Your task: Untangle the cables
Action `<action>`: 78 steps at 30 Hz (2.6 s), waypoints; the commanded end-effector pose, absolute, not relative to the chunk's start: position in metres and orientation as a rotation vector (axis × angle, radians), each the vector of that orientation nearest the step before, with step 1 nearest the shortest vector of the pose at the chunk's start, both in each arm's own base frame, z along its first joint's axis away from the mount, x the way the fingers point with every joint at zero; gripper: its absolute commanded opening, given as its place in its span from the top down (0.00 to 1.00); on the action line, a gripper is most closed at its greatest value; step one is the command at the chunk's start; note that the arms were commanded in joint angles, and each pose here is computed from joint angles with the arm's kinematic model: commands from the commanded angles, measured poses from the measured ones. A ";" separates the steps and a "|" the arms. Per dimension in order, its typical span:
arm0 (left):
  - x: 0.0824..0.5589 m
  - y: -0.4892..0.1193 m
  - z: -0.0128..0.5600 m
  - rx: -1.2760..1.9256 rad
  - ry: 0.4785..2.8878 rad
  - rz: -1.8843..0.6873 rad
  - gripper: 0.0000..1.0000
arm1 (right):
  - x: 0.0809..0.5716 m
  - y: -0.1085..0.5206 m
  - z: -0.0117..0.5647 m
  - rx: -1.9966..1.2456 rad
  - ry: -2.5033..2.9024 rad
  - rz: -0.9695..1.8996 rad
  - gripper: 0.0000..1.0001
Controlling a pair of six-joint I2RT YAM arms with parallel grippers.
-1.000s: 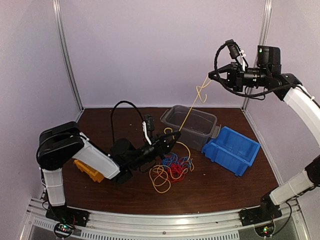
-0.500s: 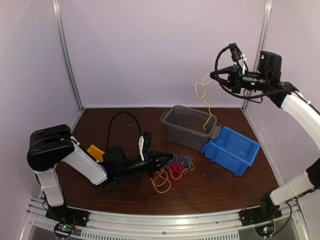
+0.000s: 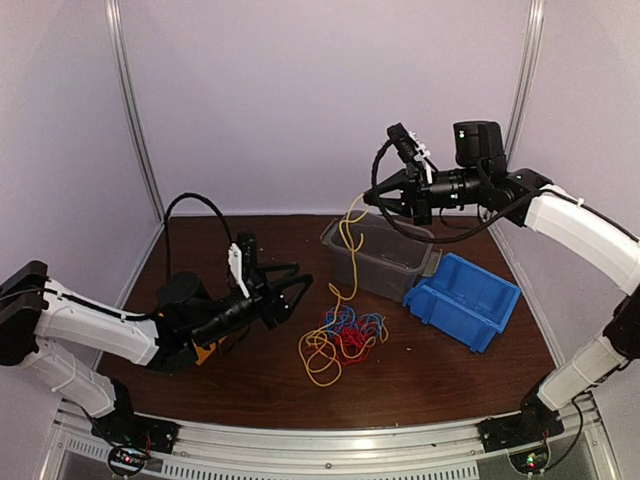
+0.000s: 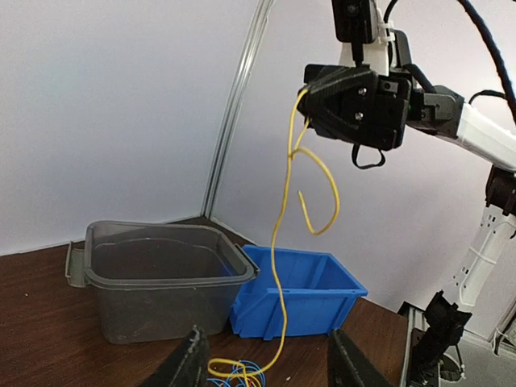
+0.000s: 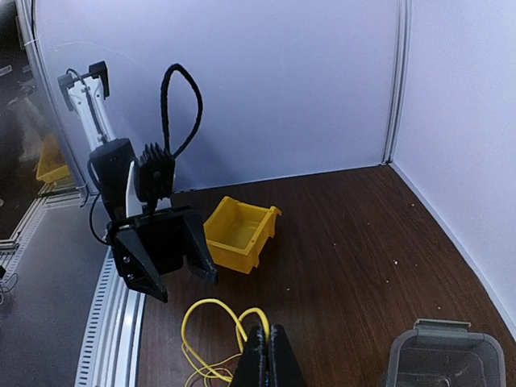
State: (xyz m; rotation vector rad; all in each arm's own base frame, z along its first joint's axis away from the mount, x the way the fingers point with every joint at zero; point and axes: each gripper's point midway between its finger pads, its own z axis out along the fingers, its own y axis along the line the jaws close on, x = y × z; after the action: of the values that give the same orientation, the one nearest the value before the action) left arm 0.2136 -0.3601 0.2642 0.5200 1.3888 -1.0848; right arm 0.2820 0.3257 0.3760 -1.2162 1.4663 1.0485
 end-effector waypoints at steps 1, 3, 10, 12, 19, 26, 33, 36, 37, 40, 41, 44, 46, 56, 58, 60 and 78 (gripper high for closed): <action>0.218 -0.347 0.291 0.539 1.371 -0.958 0.47 | 0.275 0.354 0.370 -1.295 1.459 1.037 1.00; 0.220 -0.347 0.303 0.539 1.384 -0.949 0.45 | 0.271 0.368 0.367 -1.328 1.455 1.042 1.00; 0.241 -0.363 0.298 0.472 1.641 -0.926 0.44 | 0.264 0.397 0.362 -1.375 1.454 1.051 1.00; 0.243 -0.361 0.294 0.436 1.670 -0.928 0.48 | 0.260 0.400 0.360 -1.387 1.452 1.054 1.00; 0.241 -0.362 0.292 0.492 1.647 -0.901 0.76 | 0.252 0.400 0.358 -1.396 1.456 1.058 1.00; 0.235 -0.382 0.305 0.632 1.520 -0.916 1.00 | 0.255 0.401 0.355 -1.385 1.474 1.052 0.98; 0.297 -0.398 0.316 0.628 1.506 -0.831 1.00 | 0.291 0.334 0.391 -1.209 1.480 0.984 0.45; 0.318 -0.416 0.334 0.641 1.451 -0.811 1.00 | 0.312 0.286 0.388 -1.087 1.505 0.958 0.42; 0.322 -0.423 0.344 0.652 1.420 -0.817 1.00 | 0.317 0.271 0.383 -1.048 1.518 0.946 0.42; 0.337 -0.447 0.364 0.674 1.366 -0.822 1.00 | 0.328 0.227 0.349 -0.963 1.579 0.863 0.42; 0.342 -0.455 0.371 0.681 1.347 -0.824 1.00 | 0.328 0.219 0.334 -0.963 1.605 0.812 0.42; 0.362 -0.478 0.378 0.693 1.331 -0.817 1.00 | 0.320 0.204 0.284 -0.995 1.687 0.691 0.42; 0.379 -0.492 0.370 0.694 1.348 -0.796 1.00 | 0.315 0.197 0.262 -0.987 1.718 0.667 0.42; 0.436 -0.507 0.276 0.645 1.567 -0.767 0.69 | 0.308 0.189 0.260 -0.966 1.697 0.686 0.42; 0.437 -0.505 0.271 0.641 1.611 -0.775 0.56 | 0.308 0.190 0.258 -0.969 1.699 0.693 0.42; 0.433 -0.501 0.277 0.645 1.615 -0.772 0.51 | 0.307 0.190 0.255 -0.972 1.702 0.695 0.42; 0.323 -0.393 0.234 0.727 1.752 -0.797 0.54 | 0.294 0.238 0.196 -1.359 1.768 0.409 0.51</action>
State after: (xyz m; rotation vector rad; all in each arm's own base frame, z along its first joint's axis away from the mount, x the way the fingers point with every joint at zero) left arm 0.3433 -0.4059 0.2774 0.6737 1.6555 -0.7828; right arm 0.3012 0.2193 0.2184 -1.1599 1.7623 0.6141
